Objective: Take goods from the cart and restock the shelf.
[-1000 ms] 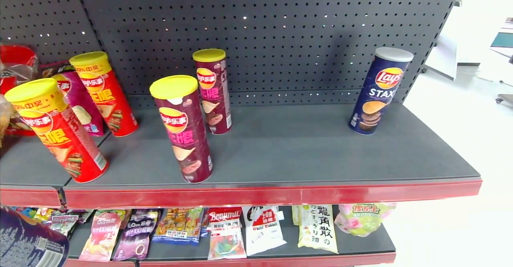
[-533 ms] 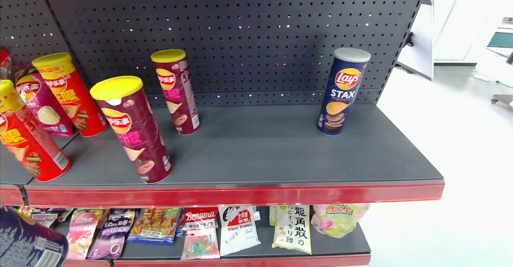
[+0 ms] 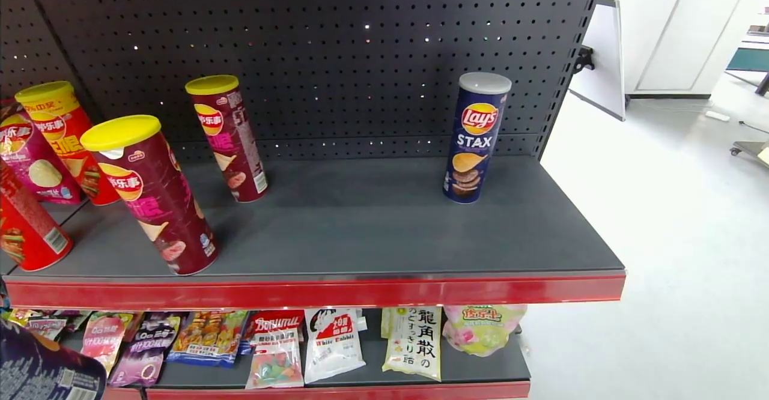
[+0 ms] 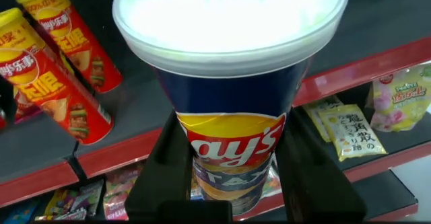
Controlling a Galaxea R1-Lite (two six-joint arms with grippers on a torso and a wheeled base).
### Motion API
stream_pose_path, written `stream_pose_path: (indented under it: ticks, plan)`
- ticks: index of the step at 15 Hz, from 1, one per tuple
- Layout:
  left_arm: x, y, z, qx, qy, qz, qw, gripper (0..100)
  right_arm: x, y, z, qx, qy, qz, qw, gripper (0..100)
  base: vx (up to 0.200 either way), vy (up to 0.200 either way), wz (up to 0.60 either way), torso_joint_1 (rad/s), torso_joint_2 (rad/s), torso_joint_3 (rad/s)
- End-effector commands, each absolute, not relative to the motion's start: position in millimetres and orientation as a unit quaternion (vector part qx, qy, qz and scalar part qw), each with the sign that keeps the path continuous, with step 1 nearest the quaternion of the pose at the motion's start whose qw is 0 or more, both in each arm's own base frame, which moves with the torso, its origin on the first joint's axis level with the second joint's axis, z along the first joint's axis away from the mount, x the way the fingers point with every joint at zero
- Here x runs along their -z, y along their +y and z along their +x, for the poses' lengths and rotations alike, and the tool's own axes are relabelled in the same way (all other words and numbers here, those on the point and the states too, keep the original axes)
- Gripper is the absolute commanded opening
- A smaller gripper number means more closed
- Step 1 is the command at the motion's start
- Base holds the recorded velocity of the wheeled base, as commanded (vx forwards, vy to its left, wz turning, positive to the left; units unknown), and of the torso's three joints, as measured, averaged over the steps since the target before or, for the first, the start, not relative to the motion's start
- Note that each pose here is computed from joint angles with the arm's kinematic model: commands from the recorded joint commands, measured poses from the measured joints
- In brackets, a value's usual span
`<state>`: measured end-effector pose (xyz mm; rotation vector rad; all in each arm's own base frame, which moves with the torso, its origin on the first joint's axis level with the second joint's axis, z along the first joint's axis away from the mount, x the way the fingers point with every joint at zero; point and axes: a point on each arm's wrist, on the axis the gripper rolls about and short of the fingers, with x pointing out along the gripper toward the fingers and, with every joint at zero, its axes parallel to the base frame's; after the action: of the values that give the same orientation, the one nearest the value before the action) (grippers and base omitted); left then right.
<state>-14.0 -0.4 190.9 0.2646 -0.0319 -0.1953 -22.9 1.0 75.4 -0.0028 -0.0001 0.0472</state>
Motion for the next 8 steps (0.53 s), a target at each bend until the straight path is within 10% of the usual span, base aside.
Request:
stream_pose_path:
  ticks: [1, 4, 8]
  plan:
    - [-191, 0, -19, 0.101, -0.024, 0.114, 0.988, 0, -76, 1, -23, -0.025, 0.001, -0.002, 1.000, 100, 0.000, 0.000, 0.00, 0.000, 0.00, 0.000]
    - [-208, -2, -8, 0.125, -0.001, 0.045, 0.991, 0, -78, 1, -23, -0.030, 0.000, -0.005, 1.000, 100, 0.000, 0.000, 0.00, 0.000, 0.00, 0.000]
    - [-198, -4, -1, 0.162, 0.028, 0.043, 0.985, 0, -219, 3, 23, -0.073, 0.024, 0.060, 0.995, 100, 0.000, 0.000, 0.00, 0.000, 0.00, 0.000]
